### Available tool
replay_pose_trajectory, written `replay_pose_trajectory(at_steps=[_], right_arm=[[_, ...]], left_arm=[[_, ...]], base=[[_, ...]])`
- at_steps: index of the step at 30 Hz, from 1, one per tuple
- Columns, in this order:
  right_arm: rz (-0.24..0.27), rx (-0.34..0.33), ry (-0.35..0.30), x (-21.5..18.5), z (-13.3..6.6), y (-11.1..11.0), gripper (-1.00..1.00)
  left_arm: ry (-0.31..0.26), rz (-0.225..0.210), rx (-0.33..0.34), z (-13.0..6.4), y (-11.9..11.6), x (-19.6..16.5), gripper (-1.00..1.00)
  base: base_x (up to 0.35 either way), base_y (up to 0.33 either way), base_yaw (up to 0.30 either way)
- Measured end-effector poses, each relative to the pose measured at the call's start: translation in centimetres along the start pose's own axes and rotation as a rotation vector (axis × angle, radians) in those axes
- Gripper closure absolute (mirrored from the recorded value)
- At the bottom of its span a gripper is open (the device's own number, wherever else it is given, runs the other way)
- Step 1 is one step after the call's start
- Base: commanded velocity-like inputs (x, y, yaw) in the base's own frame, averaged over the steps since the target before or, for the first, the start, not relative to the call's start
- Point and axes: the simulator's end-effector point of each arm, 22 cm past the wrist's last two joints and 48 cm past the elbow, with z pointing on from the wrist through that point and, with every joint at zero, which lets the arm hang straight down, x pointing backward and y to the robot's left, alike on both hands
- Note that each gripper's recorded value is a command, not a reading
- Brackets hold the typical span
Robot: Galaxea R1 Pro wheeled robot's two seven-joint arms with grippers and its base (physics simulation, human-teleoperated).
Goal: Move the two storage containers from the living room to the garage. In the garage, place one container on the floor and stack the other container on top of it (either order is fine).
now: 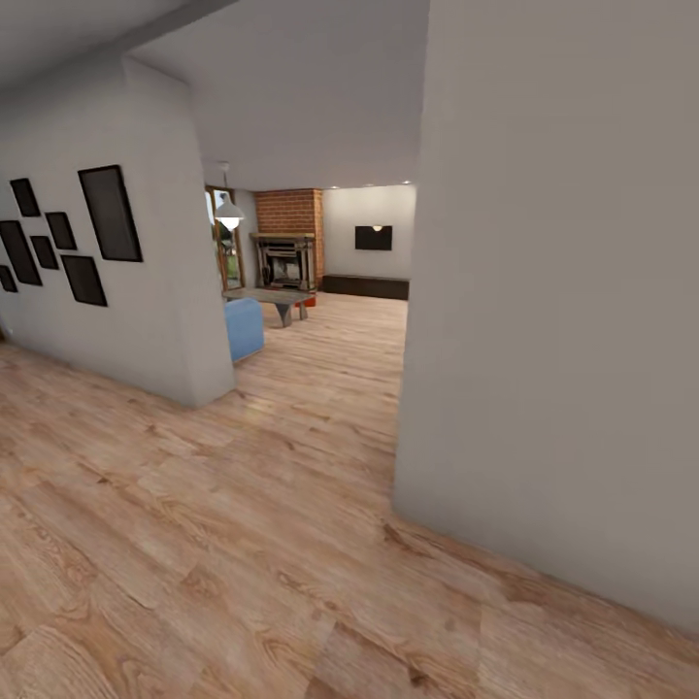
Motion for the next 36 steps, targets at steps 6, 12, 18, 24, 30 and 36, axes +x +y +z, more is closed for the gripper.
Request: replay_pose_trajectory(at_steps=[6,12,18,24,30,36], right_arm=[[-0.006,-0.001,0.002,0.1,0.0,0.0,-1.0],[0.012,0.002,0.002,0.0,0.0,-0.1,-1.0],[0.025,0.004,0.0,0.0,0.0,-0.1,-1.0],[0.038,0.008,-0.036,-0.8,0.0,-0.2,-1.0],[0.044,0.01,-0.049,-1.1,0.0,-0.2,-1.0],[0.046,0.01,-0.049,-1.1,0.0,-0.2,-1.0]], left_arm=[[-0.001,0.0,0.0,0.0,0.0,0.0,-1.0],[-0.001,0.0,0.0,0.0,0.0,0.0,-1.0],[-0.002,0.0,0.0,0.0,0.0,0.0,-1.0],[-0.001,0.0,0.0,0.0,0.0,0.0,-1.0],[0.0,0.0,0.0,0.0,0.0,0.0,-1.0],[0.0,0.0,0.0,0.0,0.0,0.0,-1.0]], base=[[0.324,0.0,0.268],[0.324,0.0,0.273],[0.324,0.0,0.277],[0.324,0.0,0.277],[0.324,0.0,0.277],[0.324,0.0,0.277]])
